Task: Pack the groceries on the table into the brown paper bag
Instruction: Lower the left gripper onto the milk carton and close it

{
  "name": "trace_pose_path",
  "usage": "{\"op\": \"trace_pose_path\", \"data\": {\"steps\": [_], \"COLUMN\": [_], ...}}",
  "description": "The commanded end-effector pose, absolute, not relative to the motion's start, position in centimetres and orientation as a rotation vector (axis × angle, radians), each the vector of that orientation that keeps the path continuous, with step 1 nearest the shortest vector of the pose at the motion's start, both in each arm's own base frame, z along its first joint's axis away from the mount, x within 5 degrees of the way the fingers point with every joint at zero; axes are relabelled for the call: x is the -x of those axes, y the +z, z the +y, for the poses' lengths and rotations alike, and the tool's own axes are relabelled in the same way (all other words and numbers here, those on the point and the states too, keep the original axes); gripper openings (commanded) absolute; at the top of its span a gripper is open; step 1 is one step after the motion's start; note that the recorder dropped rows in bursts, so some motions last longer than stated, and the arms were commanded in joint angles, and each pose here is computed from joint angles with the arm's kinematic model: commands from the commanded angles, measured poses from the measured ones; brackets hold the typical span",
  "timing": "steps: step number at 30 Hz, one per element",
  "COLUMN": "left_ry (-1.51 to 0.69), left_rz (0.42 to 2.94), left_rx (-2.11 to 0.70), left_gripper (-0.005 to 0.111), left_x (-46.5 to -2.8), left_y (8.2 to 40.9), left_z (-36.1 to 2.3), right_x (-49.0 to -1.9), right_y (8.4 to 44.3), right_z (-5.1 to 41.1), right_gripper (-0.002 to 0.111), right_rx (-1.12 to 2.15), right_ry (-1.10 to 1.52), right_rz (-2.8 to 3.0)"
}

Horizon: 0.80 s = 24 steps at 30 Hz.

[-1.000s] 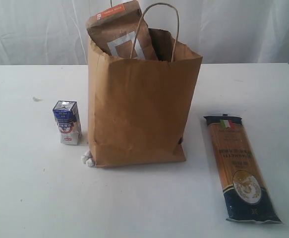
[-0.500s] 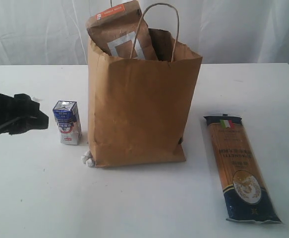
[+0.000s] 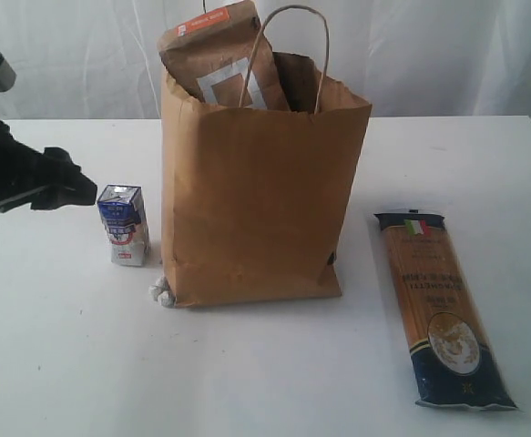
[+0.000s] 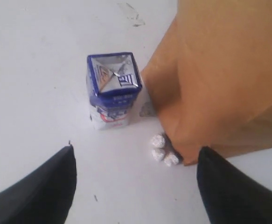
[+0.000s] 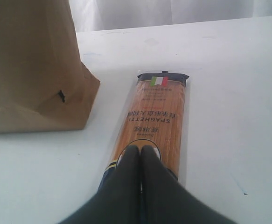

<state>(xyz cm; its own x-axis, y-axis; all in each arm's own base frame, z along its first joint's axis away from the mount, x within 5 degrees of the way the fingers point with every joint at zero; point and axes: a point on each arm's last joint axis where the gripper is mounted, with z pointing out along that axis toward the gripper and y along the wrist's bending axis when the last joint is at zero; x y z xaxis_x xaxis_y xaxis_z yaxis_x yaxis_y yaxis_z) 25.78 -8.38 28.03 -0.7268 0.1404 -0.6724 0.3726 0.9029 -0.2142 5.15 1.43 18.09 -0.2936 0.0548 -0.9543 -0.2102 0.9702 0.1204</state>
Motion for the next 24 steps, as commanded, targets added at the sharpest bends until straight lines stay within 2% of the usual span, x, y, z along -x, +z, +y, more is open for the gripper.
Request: {"op": "trace_pose_path", "data": {"steps": [1,7,12,14,24], "left_ry": [-0.393,-0.373,-0.36,-0.359,-0.305], "left_rz": [2.377,2.419,2.444,2.459,2.516], "left_rx": [-0.419,-0.523,-0.595,-0.602,-0.645], "left_gripper": [0.074,0.075,0.096,0.1,0.098], "left_x": [-28.9,-31.8,-33.5,-34.0,-35.6], "left_y": [28.3,27.7,26.2,25.6,22.7], "left_z": [-8.8,-10.5,-12.2,-12.4,-12.6], "right_x": [-5.2,-5.2,-5.2,-5.2,-5.2], "right_y": [18.2,18.2,18.2,18.2,18.2], "right_z": [1.4,1.4,1.4,1.4,1.4], "right_gripper": [0.0,0.0,0.0,0.0,0.0], "right_rx": [0.106,0.106,0.106,0.106,0.106], "right_ry": [0.258,0.258,0.258,0.258,0.258], "right_rz": [1.833,1.833,1.833,1.833,1.833]}}
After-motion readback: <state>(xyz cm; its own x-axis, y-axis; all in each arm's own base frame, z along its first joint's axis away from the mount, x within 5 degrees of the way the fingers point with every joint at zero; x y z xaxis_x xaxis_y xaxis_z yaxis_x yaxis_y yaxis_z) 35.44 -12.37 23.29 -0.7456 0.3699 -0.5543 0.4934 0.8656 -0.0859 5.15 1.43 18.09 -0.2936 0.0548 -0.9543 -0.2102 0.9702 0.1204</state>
